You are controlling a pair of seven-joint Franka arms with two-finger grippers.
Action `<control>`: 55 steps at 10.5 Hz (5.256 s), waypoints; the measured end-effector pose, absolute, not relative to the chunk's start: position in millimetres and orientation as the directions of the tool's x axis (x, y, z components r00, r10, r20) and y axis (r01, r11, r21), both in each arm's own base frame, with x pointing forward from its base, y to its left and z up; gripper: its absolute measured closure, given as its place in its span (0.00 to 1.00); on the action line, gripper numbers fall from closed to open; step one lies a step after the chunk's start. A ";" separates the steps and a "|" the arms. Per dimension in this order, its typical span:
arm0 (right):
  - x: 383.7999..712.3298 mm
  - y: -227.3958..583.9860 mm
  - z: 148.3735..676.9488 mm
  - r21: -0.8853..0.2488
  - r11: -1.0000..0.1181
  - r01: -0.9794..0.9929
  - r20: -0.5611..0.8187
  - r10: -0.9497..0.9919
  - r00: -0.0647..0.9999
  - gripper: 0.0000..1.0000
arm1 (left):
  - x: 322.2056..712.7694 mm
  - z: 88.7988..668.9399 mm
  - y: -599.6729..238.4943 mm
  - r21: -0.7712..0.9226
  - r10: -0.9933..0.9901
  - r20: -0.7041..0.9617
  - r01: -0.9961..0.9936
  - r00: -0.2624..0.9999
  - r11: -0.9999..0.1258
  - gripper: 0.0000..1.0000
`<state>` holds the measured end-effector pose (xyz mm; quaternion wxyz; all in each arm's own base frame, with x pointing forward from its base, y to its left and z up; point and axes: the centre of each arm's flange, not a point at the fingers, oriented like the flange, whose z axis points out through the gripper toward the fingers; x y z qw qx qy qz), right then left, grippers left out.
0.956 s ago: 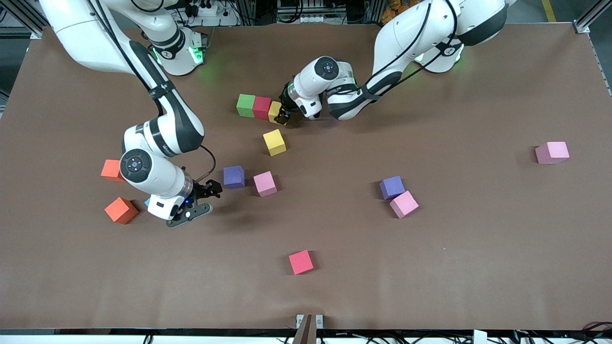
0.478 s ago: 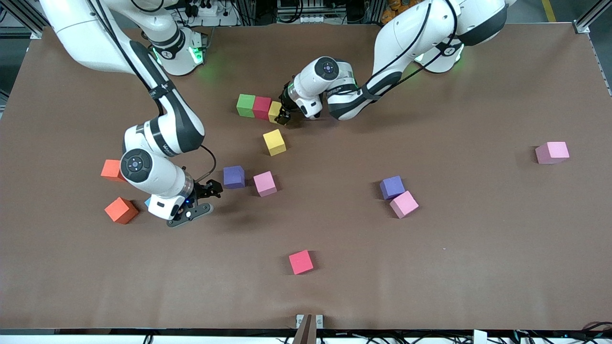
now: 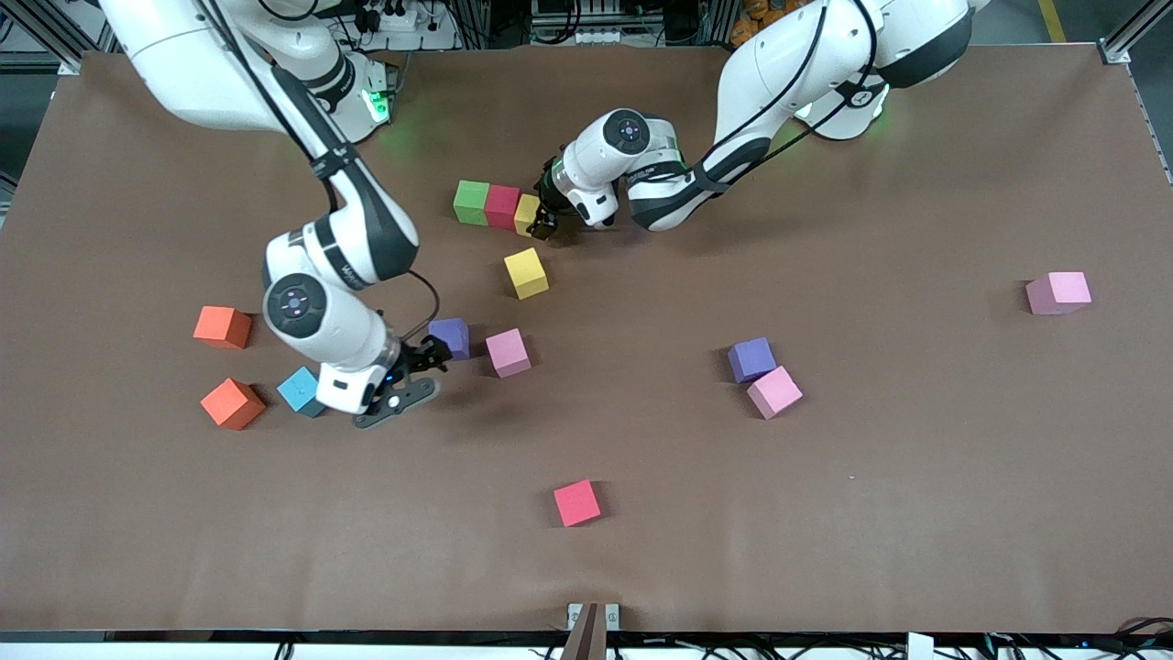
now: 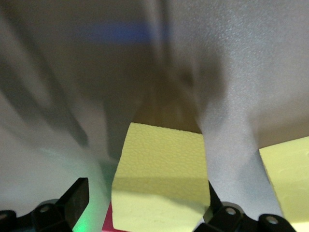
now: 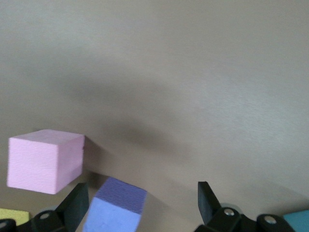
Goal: Form number 2 with 11 blocks
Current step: 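Lower the cyan cube beside the orange cube and open the right gripper, then open the left gripper off the yellow cube while the right gripper rises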
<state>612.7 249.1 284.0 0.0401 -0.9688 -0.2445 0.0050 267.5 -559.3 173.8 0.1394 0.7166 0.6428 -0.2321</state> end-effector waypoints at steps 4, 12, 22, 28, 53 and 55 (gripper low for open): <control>591.3 259.9 328.6 -0.066 -0.861 0.503 -0.073 0.507 0.859 0.00 | 266.7 174.6 -560.0 -0.100 0.856 -0.513 0.986 0.063 -0.133 0.00; 566.0 270.6 333.0 -0.056 -0.845 0.532 -0.098 0.535 0.839 0.00 | 282.6 194.1 -560.9 -0.064 0.845 -0.530 0.991 0.065 -0.116 0.00; 566.4 270.1 333.6 -0.056 -0.846 0.531 -0.096 0.534 0.840 0.00 | 338.9 324.4 -543.4 0.079 0.821 -0.561 0.994 0.107 -0.075 0.00; 558.7 288.7 354.2 -0.046 -0.828 0.559 -0.060 0.561 0.826 0.00 | 382.2 338.3 -505.6 0.242 0.834 -0.463 0.948 0.299 -0.205 0.00; 549.0 310.4 358.0 -0.046 -0.807 0.588 -0.053 0.590 0.806 0.00 | 544.4 529.2 -215.0 0.021 0.303 -0.126 0.308 0.945 -0.951 0.00; 547.7 313.1 358.4 -0.047 -0.805 0.591 -0.052 0.593 0.804 0.00 | 544.9 551.5 -207.2 -0.004 0.288 -0.083 0.289 0.954 -0.957 0.00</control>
